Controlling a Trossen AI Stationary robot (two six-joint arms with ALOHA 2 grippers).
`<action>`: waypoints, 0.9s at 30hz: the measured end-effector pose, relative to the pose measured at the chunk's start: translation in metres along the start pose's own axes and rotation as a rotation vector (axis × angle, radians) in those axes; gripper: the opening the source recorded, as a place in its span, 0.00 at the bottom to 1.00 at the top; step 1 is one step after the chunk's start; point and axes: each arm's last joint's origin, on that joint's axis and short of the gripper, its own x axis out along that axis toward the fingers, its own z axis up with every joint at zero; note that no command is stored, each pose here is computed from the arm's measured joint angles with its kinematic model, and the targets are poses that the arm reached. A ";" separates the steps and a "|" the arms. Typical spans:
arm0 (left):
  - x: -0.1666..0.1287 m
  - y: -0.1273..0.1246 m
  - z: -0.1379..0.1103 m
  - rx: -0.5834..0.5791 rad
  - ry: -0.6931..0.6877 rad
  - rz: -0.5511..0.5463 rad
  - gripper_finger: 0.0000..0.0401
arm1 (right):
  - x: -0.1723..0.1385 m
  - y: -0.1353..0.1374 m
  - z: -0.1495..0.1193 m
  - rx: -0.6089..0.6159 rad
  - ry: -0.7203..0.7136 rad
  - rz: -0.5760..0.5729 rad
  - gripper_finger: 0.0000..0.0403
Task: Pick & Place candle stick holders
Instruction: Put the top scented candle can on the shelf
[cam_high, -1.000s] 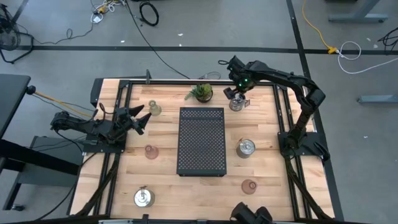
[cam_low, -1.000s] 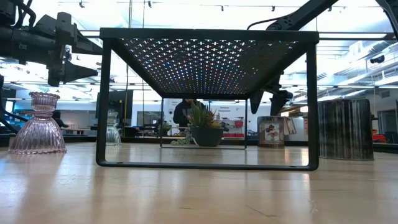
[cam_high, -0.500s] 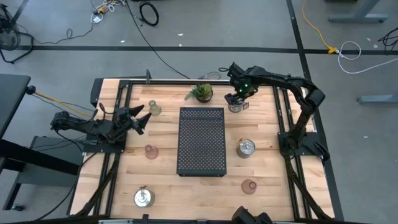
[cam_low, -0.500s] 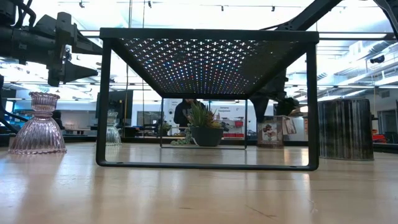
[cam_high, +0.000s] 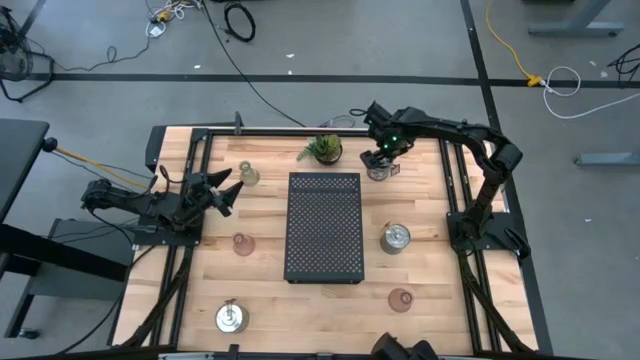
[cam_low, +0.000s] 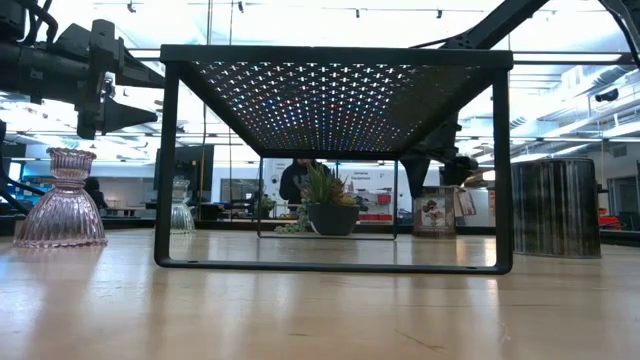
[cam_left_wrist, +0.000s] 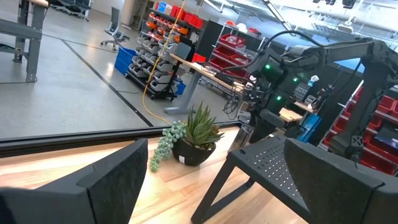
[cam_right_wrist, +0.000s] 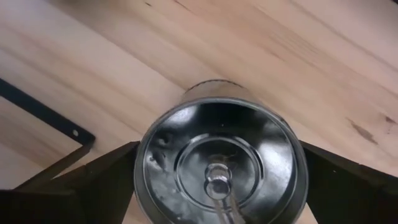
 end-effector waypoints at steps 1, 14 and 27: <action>0.000 0.000 0.000 0.000 0.000 0.000 0.94 | 0.000 0.000 0.000 -0.001 -0.001 -0.002 0.99; 0.000 0.000 0.000 0.000 0.000 0.000 0.94 | 0.000 0.001 0.000 -0.070 0.000 -0.002 0.99; 0.000 0.000 0.000 0.000 0.000 0.000 0.94 | -0.001 0.001 -0.003 -0.047 0.027 -0.004 0.84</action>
